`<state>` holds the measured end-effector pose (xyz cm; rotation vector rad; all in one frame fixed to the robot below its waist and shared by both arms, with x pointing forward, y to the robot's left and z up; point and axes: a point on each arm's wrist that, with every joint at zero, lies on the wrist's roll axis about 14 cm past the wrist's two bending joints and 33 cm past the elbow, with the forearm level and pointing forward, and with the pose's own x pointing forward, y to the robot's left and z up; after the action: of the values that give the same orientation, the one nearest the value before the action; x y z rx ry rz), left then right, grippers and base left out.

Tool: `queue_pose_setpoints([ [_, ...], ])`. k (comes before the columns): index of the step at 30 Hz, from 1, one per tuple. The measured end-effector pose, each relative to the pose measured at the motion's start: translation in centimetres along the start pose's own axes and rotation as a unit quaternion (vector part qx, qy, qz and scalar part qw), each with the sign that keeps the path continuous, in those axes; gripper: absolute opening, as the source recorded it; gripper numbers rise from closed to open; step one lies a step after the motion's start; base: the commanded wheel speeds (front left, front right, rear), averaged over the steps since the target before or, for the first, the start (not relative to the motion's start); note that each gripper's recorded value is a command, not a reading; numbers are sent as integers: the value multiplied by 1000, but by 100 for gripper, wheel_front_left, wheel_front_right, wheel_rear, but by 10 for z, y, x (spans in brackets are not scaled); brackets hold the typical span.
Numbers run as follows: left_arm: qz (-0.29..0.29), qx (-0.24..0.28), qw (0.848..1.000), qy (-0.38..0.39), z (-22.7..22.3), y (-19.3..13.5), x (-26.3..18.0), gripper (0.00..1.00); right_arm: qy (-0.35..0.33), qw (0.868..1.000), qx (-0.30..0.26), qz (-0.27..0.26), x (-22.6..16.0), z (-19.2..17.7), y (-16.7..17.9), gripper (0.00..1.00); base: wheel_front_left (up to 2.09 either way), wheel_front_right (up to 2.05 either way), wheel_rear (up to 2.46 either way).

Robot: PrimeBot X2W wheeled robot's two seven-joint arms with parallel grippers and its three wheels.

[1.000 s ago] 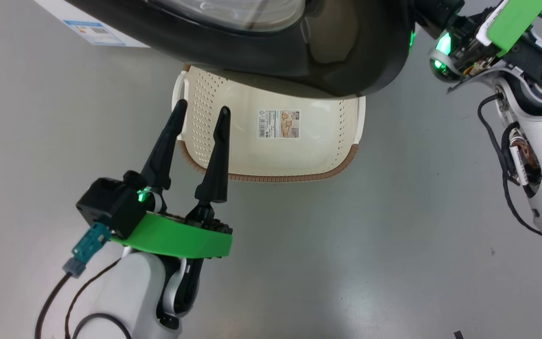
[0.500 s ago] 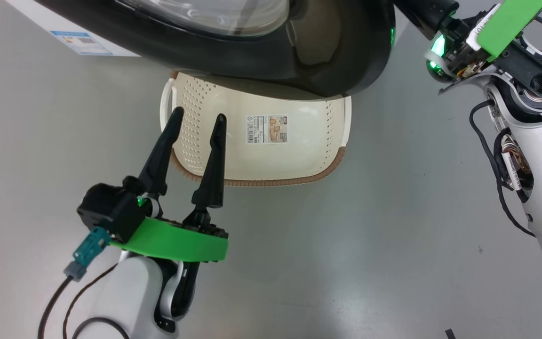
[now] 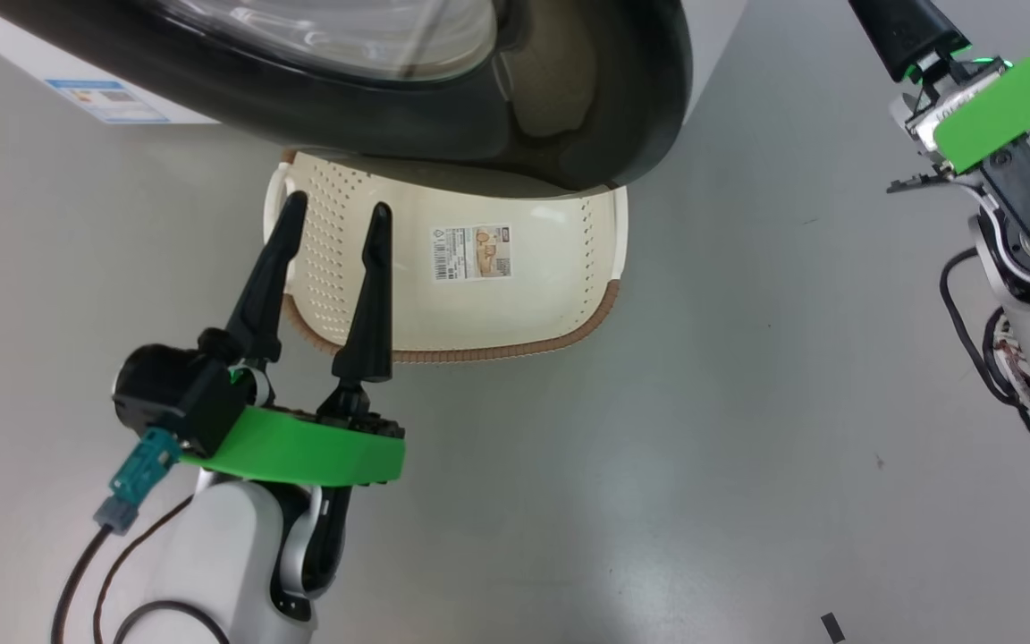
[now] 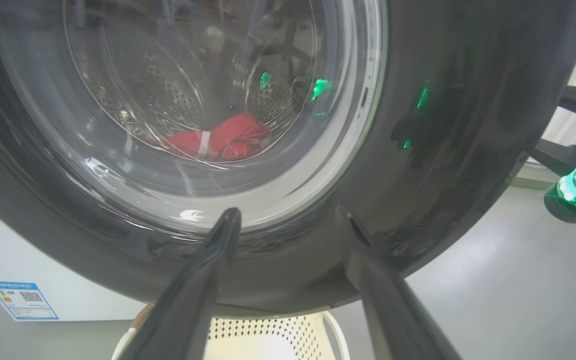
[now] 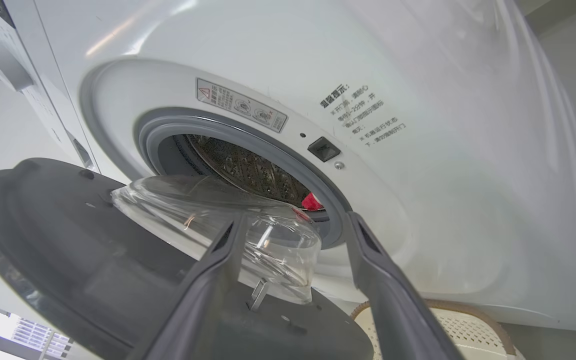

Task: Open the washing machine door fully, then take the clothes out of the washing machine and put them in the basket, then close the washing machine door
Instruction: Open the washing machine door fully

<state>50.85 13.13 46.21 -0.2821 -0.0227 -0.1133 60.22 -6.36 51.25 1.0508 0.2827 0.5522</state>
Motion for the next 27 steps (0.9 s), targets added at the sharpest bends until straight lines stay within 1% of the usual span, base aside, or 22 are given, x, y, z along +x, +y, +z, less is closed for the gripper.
queue_pose_setpoints([
  [2, -2, 1, 1000, -2, 0, -2, 2, 100, -24, 999, -38, -11, -8, 8, -5, 100, 0, 0, 0],
  [4, -3, -1, 1000, -7, 2, -3, 4, 100, -40, 995, -91, -25, -17, 15, -11, 100, 0, 0, 0],
  [7, -1, -4, 1000, -10, 3, -2, 6, 100, -58, 980, -185, -43, -29, 21, -21, 100, 0, 0, 0],
  [11, -3, 0, 1000, -7, 0, -4, 5, 100, -84, 965, -243, -50, -41, 23, -25, 100, 0, 0, 0],
  [14, -2, -1, 1000, -8, 0, -5, 5, 100, -101, 951, -288, -56, -49, 27, -28, 100, 0, 0, 0],
  [17, -5, 1, 1000, -12, 3, -7, 6, 100, -119, 939, -316, -62, -58, 31, -29, 100, 0, 0, 0],
  [19, -6, 2, 1000, -16, 6, -8, 6, 100, -127, 934, -326, -69, -63, 30, -31, 100, 0, 0, 0],
  [21, -6, 4, 1000, -20, 8, -8, 6, 100, -141, 936, -314, -77, -68, 29, -32, 100, 0, 0, 0],
  [27, -2, 5, 1000, -17, 7, -5, 1, 100, -161, 928, -325, -89, -86, 20, -31, 100, 0, 0, 0],
])
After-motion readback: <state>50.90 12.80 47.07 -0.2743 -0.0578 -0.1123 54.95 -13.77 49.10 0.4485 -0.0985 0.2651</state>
